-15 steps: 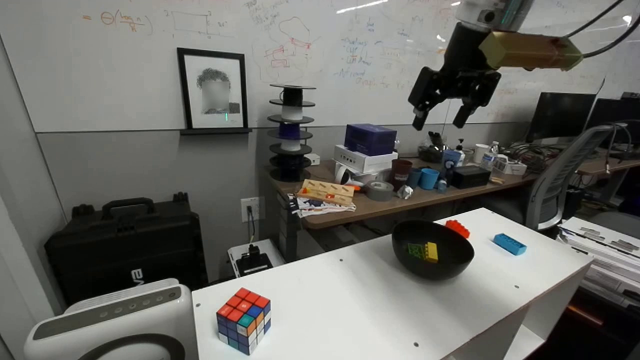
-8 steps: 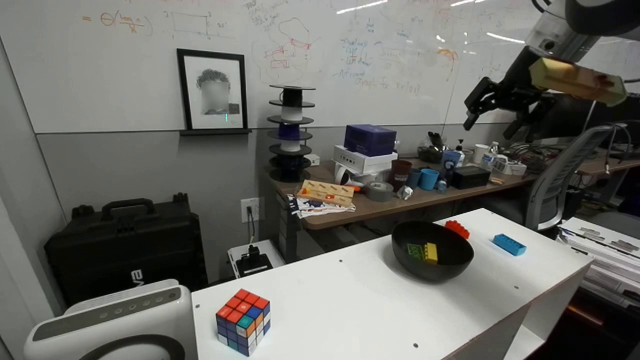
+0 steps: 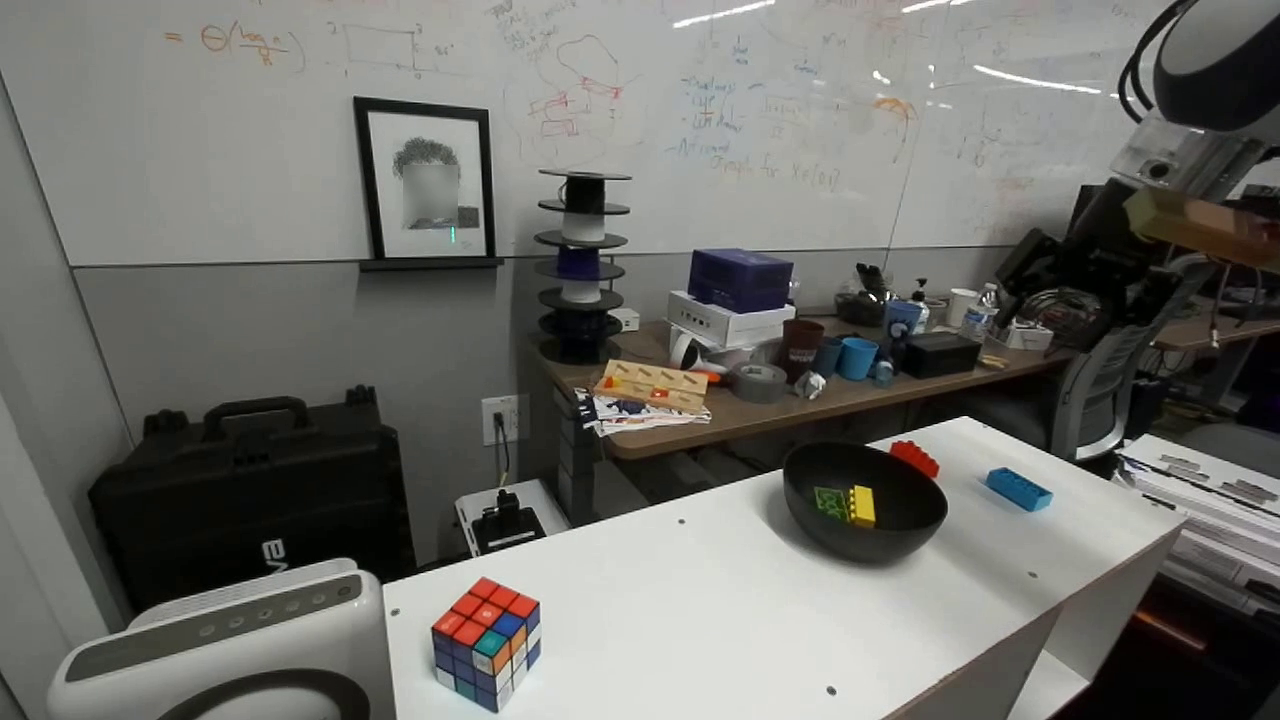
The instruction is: Put the green, yellow, orange and blue lego bricks in the black bowl
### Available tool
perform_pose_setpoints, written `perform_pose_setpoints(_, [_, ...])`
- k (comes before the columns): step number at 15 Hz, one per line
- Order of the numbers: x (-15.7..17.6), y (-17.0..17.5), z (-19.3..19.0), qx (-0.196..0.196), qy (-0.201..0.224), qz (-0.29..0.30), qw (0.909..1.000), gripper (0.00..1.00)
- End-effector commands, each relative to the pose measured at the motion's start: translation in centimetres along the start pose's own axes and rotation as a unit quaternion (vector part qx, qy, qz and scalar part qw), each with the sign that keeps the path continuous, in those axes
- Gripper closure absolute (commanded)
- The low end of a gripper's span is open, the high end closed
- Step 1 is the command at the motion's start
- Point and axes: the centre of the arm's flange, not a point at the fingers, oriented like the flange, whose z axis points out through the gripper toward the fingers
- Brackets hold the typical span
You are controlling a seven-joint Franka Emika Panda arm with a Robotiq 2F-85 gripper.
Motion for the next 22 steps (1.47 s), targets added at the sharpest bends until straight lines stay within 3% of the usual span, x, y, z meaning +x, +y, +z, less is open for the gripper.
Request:
perform_pose_setpoints(1, [2.6,2.0,3.1,-0.02,-0.016,-0.009,0.9996,0.0])
perform_pose_setpoints(5, [4.0,3.4,7.0,-0.039,0.01,-0.003,0.9992,0.0])
perform_pose_setpoints(10, [5.4,2.1,10.9,-0.052,0.014,-0.018,0.9984,0.0])
perform_pose_setpoints(17, [6.0,-1.6,15.0,-0.026,0.011,-0.031,0.9991,0.0])
perform_pose_setpoints(22, [4.4,-1.7,17.6,-0.022,-0.007,-0.028,0.9993,0.0])
